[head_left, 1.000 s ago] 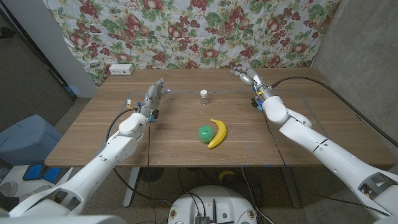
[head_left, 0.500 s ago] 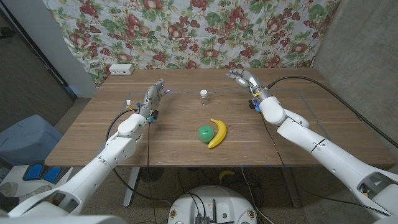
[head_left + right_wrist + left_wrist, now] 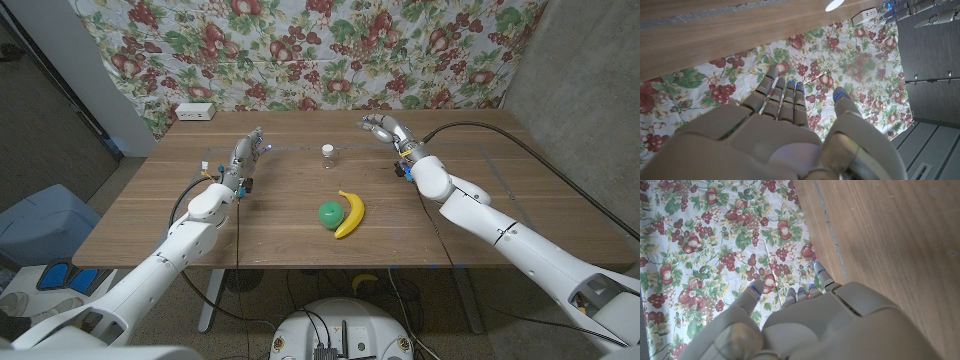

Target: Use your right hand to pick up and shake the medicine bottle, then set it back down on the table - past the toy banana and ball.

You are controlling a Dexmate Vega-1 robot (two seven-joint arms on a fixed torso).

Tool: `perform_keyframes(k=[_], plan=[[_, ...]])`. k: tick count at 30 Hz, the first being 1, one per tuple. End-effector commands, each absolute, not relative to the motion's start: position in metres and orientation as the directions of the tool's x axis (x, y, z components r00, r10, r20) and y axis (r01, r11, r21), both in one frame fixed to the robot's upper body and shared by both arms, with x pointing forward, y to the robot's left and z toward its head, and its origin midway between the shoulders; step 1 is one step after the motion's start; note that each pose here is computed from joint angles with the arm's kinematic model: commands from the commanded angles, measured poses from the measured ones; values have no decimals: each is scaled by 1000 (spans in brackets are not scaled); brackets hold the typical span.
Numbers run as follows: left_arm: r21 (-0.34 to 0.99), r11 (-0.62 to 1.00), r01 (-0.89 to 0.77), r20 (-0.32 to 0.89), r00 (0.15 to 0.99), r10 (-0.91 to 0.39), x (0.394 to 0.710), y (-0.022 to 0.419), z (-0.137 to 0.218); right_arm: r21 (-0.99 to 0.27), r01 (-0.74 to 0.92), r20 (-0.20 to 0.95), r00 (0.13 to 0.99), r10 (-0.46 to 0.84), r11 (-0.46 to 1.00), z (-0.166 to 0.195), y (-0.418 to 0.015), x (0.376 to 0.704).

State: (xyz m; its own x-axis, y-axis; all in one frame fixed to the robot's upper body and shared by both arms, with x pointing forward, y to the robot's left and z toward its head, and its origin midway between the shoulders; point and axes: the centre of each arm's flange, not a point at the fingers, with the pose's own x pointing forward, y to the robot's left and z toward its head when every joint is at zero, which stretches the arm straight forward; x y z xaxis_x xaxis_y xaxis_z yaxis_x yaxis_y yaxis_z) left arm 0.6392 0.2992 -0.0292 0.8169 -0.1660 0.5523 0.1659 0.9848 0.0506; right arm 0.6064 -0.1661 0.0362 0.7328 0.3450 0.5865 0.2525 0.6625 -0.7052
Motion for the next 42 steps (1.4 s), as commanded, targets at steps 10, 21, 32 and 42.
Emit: perform_keyframes(k=[10, 21, 32, 42], plan=[[47, 985, 169, 554, 816, -166, 641, 303, -31, -750, 264, 553, 753, 356, 607, 38, -145, 613], [46, 984, 171, 551, 817, -168, 643, 304, -30, -774, 268, 535, 761, 367, 573, 38, -136, 619], [46, 984, 171, 549, 819, -168, 645, 304, -29, -792, 263, 515, 773, 371, 550, 37, -130, 625], [44, 985, 168, 547, 820, -165, 646, 304, -29, -811, 248, 490, 783, 383, 530, 35, -124, 631]])
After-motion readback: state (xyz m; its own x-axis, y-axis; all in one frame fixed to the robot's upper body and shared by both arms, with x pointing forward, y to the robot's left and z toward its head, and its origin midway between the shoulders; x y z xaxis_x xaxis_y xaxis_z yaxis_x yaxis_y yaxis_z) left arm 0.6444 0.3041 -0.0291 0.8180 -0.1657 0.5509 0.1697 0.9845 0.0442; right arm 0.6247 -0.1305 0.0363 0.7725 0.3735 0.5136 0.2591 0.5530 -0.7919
